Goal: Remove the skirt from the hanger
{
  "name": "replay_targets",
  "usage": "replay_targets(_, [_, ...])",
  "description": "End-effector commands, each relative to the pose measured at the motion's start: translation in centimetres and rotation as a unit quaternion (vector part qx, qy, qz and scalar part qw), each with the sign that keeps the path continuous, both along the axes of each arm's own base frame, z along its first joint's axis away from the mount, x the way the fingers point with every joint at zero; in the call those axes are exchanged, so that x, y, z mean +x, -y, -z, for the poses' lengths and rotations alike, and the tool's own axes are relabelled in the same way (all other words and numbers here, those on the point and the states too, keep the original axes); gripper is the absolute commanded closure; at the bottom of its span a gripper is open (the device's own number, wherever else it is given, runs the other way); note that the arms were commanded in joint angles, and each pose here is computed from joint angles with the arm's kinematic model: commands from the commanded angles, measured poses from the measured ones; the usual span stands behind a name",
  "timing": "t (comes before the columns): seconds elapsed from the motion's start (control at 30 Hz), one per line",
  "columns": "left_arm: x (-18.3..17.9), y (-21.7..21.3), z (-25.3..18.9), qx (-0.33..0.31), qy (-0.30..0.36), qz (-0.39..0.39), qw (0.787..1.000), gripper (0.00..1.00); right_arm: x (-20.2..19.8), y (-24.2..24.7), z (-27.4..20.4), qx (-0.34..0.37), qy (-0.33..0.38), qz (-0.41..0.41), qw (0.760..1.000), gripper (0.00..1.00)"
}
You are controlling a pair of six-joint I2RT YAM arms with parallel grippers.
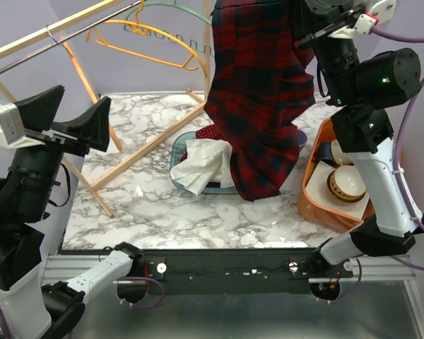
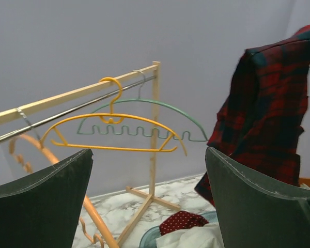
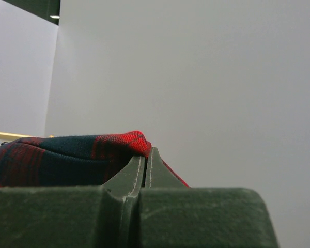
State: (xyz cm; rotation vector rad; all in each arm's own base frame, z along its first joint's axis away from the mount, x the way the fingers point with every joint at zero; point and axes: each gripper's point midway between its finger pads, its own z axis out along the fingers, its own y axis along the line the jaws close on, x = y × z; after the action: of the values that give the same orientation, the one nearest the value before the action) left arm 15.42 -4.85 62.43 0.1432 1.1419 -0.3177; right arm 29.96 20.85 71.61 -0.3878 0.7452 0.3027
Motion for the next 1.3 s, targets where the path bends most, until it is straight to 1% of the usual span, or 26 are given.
replay_targets(0.0, [1.8, 6.1, 1.1, 0.051, -0.02, 0.128, 0.99, 0.01, 0.5, 0.1, -0.4, 0.005, 0.058, 0.033, 0.998, 0.99])
replay_targets(0.1, [3.1, 8.1, 2.3, 0.069, -0.041, 0.163, 0.983, 0.01, 2.8, -1.6, 1.4, -0.009, 0.046, 0.035, 0.998, 0.99])
replay_targets(0.17, [3.8, 8.6, 3.0, 0.073, -0.054, 0.167, 0.982, 0.01, 3.5, -2.1, 1.4, -0.018, 0.043, 0.039, 0.998, 0.99])
replay_targets(0.2, [3.9, 8.6, 3.2, 0.072, -0.057, 0.167, 0.982, 0.01, 4.6, -2.8, 2.1, -0.027, 0.039, 0.042, 0.998, 0.99])
replay_targets(0.33, [3.6, 8.9, 4.2, 0.084, -0.049, 0.177, 0.979, 0.01, 5.0, -3.7, 1.5, -0.049, 0.081, 0.057, 0.994, 0.99])
replay_targets(0.4, [3.0, 8.9, 4.3, 0.09, -0.041, 0.181, 0.978, 0.01, 4.8, -3.2, 0.0, -0.045, 0.11, 0.076, 0.99, 0.99])
replay_targets(0.47, [2.9, 8.9, 4.5, 0.093, -0.04, 0.182, 0.978, 0.01, 5.2, -3.4, -0.1, -0.045, 0.121, 0.083, 0.988, 0.99])
replay_targets(0.53, [2.7, 8.8, 4.6, 0.095, -0.039, 0.183, 0.978, 0.01, 5.4, -3.3, 0.1, -0.043, 0.116, 0.082, 0.989, 0.99])
replay_targets(0.6, [2.5, 8.6, 4.5, 0.095, -0.038, 0.181, 0.978, 0.01, 5.9, -3.7, 0.8, -0.038, 0.098, 0.074, 0.992, 0.99])
replay_targets(0.63, [2.5, 8.6, 4.6, 0.095, -0.04, 0.181, 0.978, 0.01, 6.8, -4.0, 2.1, -0.044, 0.074, 0.071, 0.994, 0.99])
replay_targets(0.67, [2.4, 8.5, 4.5, 0.094, -0.038, 0.179, 0.979, 0.01, 6.3, -3.7, 2.5, -0.045, 0.058, 0.064, 0.995, 0.99])
replay_targets(0.7, [2.1, 8.4, 4.5, 0.094, -0.036, 0.179, 0.979, 0.01, 6.8, -3.1, 3.8, -0.017, 0.009, 0.055, 0.998, 0.99])
replay_targets(0.73, [2.2, 8.4, 4.7, 0.094, -0.036, 0.179, 0.979, 0.01, 6.9, -2.8, 5.3, -0.001, -0.024, 0.046, 0.999, 0.99])
replay_targets(0.77, [2.1, 8.4, 4.8, 0.095, -0.034, 0.178, 0.979, 0.01, 8.6, -4.0, 11.6, -0.02, -0.089, 0.035, 0.995, 0.99])
replay_targets(0.8, [1.6, 8.1, 4.7, 0.096, -0.023, 0.177, 0.979, 0.01, 5.8, -2.5, 11.2, 0.024, -0.098, 0.002, 0.995, 0.99])
replay_targets(0.83, [2.0, 8.2, 5.1, 0.097, -0.021, 0.175, 0.98, 0.01, 5.2, -2.6, 13.7, 0.033, -0.122, -0.019, 0.992, 0.99])
replay_targets(0.87, [2.0, 8.2, 5.3, 0.099, -0.018, 0.173, 0.98, 0.01, 5.5, -3.4, 18.9, 0.025, -0.167, -0.037, 0.985, 0.99])
replay_targets(0.9, [1.9, 8.0, 5.3, 0.1, -0.013, 0.168, 0.981, 0.01, 3.5, -3.1, 19.5, 0.041, -0.179, -0.073, 0.98, 0.99])
replay_targets(0.97, [2.2, 7.8, 5.6, 0.1, -0.021, 0.162, 0.981, 0.01, 3.1, -3.6, 23.7, 0.051, -0.249, -0.099, 0.962, 0.99])
replay_targets(1.0, [2.3, 7.8, 5.6, 0.1, -0.024, 0.159, 0.982, 0.01, 3.0, -4.1, 27.2, 0.051, -0.297, -0.111, 0.947, 0.99])
replay_targets(1.07, [2.5, 7.7, 5.7, 0.11, -0.022, 0.153, 0.982, 0.01, 2.7, -4.3, 31.3, 0.046, -0.363, -0.111, 0.924, 0.99])
replay_targets(1.1, [2.6, 7.7, 5.8, 0.11, -0.025, 0.152, 0.982, 0.01, 2.8, -4.3, 34.3, 0.063, -0.413, -0.108, 0.902, 0.99])
replay_targets(1.13, [2.6, 7.7, 5.8, 0.109, -0.025, 0.151, 0.982, 0.01, 2.8, -4.7, 37.3, 0.058, -0.456, -0.104, 0.882, 0.99])
replay_targets(1.17, [2.7, 7.7, 6.0, 0.109, -0.026, 0.152, 0.982, 0.01, 2.7, -5.1, 39.0, 0.057, -0.479, -0.111, 0.869, 0.99])
replay_targets(1.2, [2.5, 7.6, 6.0, 0.108, -0.025, 0.152, 0.982, 0.01, 2.2, -5.9, 40.6, 0.065, -0.51, -0.132, 0.847, 0.99])
replay_targets(1.27, [2.7, 7.6, 6.5, 0.104, -0.028, 0.149, 0.983, 0.01, 2.0, -6.8, 46.0, 0.064, -0.574, -0.132, 0.806, 0.99])
